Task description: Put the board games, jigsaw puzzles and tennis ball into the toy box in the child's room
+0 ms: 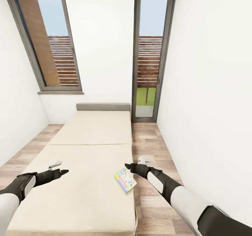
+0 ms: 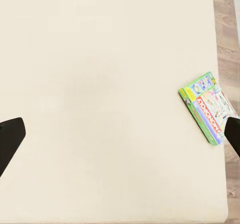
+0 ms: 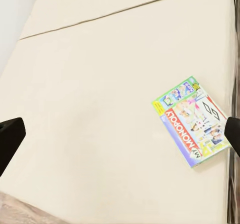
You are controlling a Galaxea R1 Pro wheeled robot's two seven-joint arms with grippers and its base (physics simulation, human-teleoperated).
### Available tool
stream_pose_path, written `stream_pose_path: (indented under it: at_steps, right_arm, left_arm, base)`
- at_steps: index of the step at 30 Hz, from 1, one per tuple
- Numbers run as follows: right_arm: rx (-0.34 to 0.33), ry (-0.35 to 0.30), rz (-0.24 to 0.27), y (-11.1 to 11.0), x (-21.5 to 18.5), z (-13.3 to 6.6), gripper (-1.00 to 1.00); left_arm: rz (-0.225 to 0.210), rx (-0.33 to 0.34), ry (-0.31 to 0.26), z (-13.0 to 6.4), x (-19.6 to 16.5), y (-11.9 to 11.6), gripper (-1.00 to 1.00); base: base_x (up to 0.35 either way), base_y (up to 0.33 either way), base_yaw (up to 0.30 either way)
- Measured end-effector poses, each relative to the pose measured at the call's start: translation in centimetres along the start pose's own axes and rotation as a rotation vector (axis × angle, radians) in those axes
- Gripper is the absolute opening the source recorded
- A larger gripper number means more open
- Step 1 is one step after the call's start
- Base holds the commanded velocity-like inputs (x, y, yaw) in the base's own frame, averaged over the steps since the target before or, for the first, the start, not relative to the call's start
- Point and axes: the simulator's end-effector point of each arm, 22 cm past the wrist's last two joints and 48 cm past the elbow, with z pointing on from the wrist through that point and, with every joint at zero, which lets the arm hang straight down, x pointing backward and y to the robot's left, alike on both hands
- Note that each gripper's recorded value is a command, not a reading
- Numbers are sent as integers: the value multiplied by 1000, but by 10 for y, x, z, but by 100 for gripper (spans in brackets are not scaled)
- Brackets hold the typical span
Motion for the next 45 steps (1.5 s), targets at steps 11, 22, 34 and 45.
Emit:
stream_pose_path:
  at_steps: [11, 22, 34, 45]
  right_arm:
    - [45, -28, 71, -35, -13, -9, 100]
    - [52, -33, 228, -77, -27, -26, 100]
    - [-43, 56, 317, -53, -13, -26, 100]
    - [-48, 67, 348, -56, -13, -28, 100]
  left_arm:
    - [-8, 14, 2, -1, 0, -1, 100]
    - [-54, 112, 54, -7, 7, -20, 100]
    - [-145, 293, 129, -35, -2, -45, 100]
    - [-188, 316, 164, -47, -17, -56, 100]
  base:
    - [5, -9, 0]
    - [0, 0, 0]
    - [0, 0, 0]
    - [0, 0, 0]
